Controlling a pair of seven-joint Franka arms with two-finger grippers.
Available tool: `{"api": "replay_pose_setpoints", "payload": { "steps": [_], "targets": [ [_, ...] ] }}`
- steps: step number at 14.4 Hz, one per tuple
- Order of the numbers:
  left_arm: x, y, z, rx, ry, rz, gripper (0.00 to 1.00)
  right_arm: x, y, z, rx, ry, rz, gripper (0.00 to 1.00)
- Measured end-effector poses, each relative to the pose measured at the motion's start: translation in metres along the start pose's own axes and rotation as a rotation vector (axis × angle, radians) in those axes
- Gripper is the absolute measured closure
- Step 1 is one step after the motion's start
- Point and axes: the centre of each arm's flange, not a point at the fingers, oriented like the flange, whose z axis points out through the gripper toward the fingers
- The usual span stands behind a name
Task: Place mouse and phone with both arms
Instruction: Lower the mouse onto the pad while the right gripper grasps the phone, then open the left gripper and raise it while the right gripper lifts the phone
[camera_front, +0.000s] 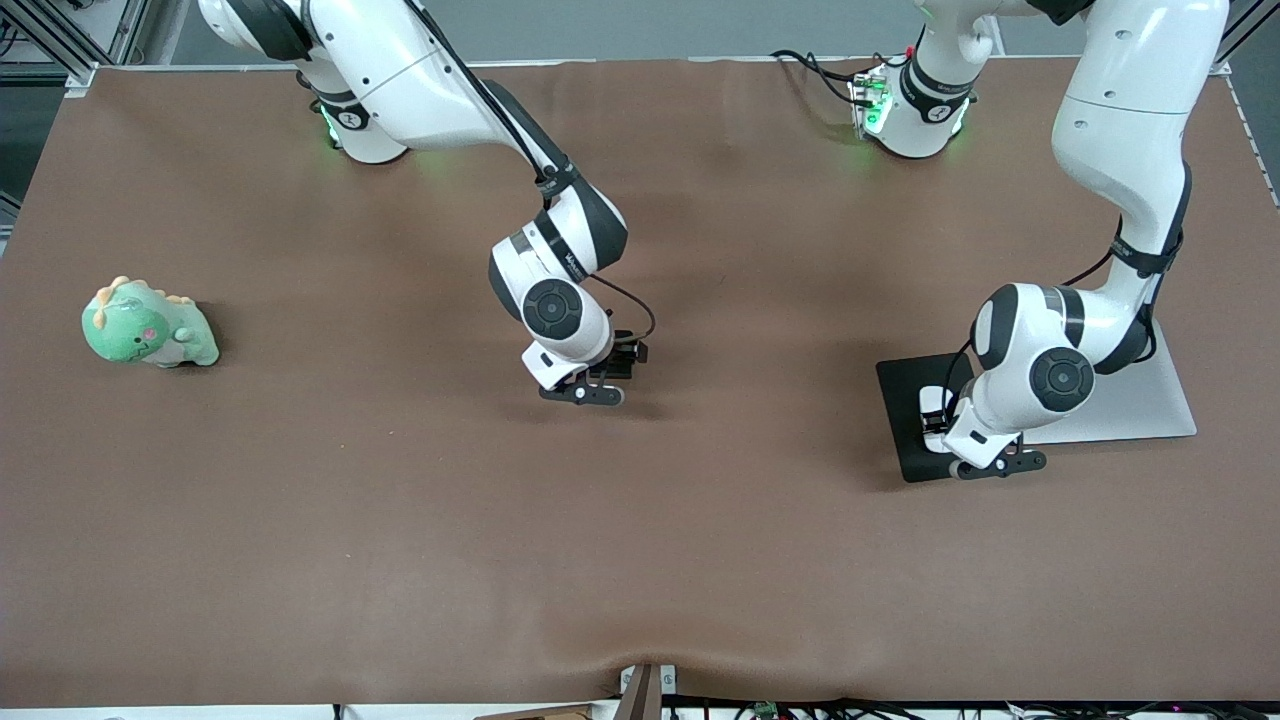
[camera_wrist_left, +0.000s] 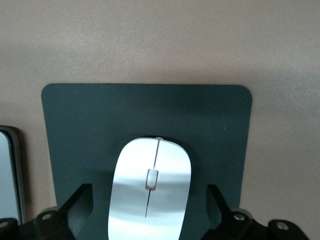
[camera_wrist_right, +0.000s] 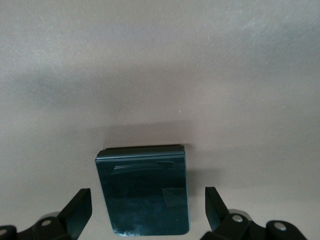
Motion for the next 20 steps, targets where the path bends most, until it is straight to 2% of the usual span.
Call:
{"api": "replay_pose_setpoints", "payload": {
  "steps": [4, 6, 9, 10, 11, 12, 17, 20],
  "targets": [
    [0.007, 0.007, -0.029, -0.013, 0.043, 0.007, 0.0, -0.001, -0.002, 0.007, 0.001, 0.004, 0.01, 0.0],
    [0.012, 0.01, -0.078, -0.013, 0.069, 0.009, 0.0, -0.002, -0.002, 0.011, -0.002, 0.003, 0.012, 0.0],
    [0.014, 0.004, -0.179, 0.001, 0.091, -0.004, 0.0, -0.006, -0.005, 0.021, -0.012, -0.004, 0.011, 0.04],
    [0.012, 0.0, -0.214, 0.007, 0.091, -0.011, 0.0, -0.007, -0.005, 0.023, -0.014, -0.006, 0.01, 0.09],
    [0.007, -0.005, -0.243, 0.014, 0.087, -0.013, 0.0, -0.007, -0.005, 0.022, -0.017, -0.003, 0.008, 0.19],
    [0.002, -0.009, -0.266, 0.019, 0.084, -0.002, 0.0, -0.007, -0.006, 0.021, -0.014, -0.001, 0.007, 0.2],
    [-0.032, -0.031, -0.359, 0.038, 0.075, 0.049, 0.0, -0.004, -0.008, 0.017, -0.01, 0.007, 0.008, 0.2],
    [-0.059, -0.045, -0.415, 0.037, 0.115, 0.038, 0.0, 0.006, 0.0, 0.004, -0.029, -0.018, 0.029, 0.2]
  ]
}}
